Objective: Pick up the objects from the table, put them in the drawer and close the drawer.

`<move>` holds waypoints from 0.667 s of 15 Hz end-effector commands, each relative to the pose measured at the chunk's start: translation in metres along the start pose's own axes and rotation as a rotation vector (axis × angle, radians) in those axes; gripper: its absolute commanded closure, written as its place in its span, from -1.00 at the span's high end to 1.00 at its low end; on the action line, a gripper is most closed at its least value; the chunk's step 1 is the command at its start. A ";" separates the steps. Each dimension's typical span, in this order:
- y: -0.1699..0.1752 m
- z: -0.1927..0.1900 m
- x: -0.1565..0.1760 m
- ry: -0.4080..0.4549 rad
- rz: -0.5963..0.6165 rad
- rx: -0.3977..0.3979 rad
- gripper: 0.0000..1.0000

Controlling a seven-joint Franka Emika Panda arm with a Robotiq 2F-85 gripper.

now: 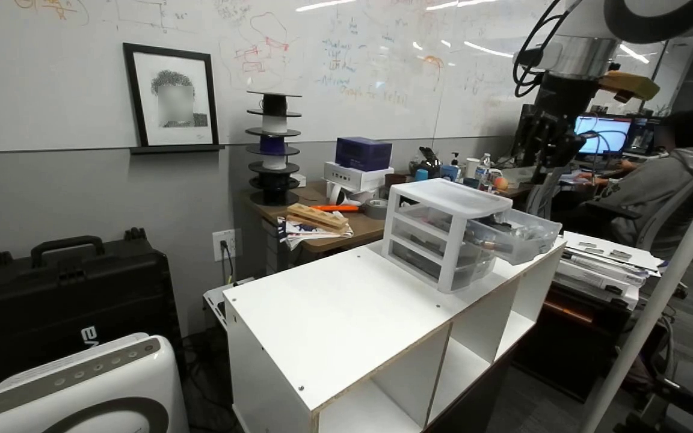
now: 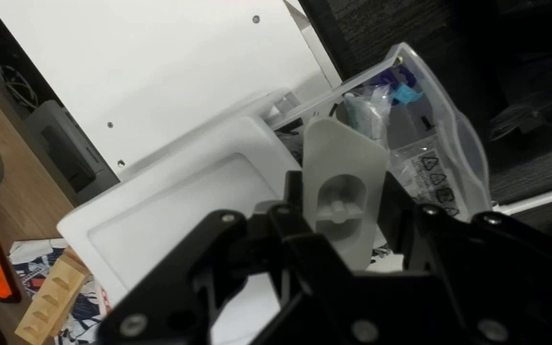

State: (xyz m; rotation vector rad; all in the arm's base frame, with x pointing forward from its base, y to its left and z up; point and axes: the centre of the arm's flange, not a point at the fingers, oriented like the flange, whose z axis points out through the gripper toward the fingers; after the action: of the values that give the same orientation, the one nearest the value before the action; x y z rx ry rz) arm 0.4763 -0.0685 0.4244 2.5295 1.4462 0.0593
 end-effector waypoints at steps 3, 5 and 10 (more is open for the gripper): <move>-0.032 0.017 0.007 -0.003 -0.133 0.059 -0.51; -0.036 0.033 0.011 -0.015 -0.167 0.082 -0.51; -0.038 0.060 0.010 -0.050 -0.220 0.151 -0.51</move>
State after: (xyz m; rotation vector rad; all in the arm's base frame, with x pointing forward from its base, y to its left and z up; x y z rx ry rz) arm 0.4552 -0.0470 0.3629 2.4755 1.6988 -0.1302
